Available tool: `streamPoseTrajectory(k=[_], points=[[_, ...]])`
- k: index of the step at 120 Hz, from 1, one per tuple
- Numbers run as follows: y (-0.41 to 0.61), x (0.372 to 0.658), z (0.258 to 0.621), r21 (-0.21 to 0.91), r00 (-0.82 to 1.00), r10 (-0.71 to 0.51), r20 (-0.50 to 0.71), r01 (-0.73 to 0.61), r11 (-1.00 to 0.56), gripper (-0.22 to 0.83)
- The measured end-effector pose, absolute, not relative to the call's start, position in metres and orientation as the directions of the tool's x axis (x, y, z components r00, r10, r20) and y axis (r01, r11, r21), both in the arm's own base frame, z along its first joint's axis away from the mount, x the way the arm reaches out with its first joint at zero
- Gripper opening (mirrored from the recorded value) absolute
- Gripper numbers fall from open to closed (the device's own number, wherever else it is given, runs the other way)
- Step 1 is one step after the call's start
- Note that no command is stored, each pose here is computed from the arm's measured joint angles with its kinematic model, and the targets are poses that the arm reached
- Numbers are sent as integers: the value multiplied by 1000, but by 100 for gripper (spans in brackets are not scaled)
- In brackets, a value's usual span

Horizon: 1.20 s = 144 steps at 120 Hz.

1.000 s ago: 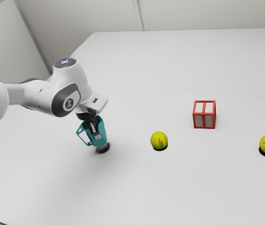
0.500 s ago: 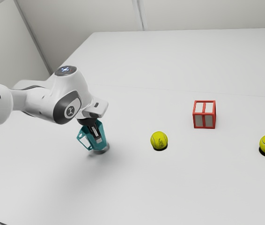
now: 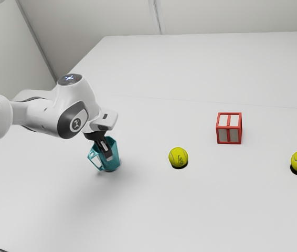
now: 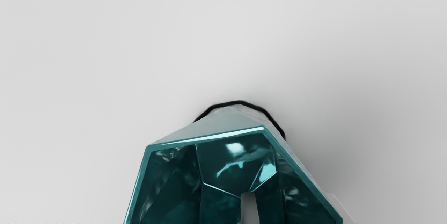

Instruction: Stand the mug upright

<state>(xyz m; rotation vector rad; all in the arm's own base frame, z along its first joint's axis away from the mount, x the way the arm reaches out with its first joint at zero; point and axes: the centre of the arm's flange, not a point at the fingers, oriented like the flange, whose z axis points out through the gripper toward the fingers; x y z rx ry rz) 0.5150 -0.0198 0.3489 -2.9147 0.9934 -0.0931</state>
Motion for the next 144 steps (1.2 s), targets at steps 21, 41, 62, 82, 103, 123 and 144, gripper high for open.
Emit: streamPoseTrajectory(k=[21, 41, 62, 82, 103, 123, 144], points=[[-16, 515, 350, -77, 797, -603, 40, -599, -797, 23], [-15, 514, 360, -83, 801, -597, 55, -592, -802, 28], [-40, 507, 395, -111, 770, -630, 106, -620, -777, 31], [-60, 514, 452, -150, 746, -644, 168, -626, -765, 38], [-65, 557, 526, -141, 763, -608, 221, -592, -794, 51], [-68, 620, 568, -93, 814, -557, 166, -549, -830, 57], [-60, 637, 545, -11, 870, -491, 29, -491, -871, 59]])
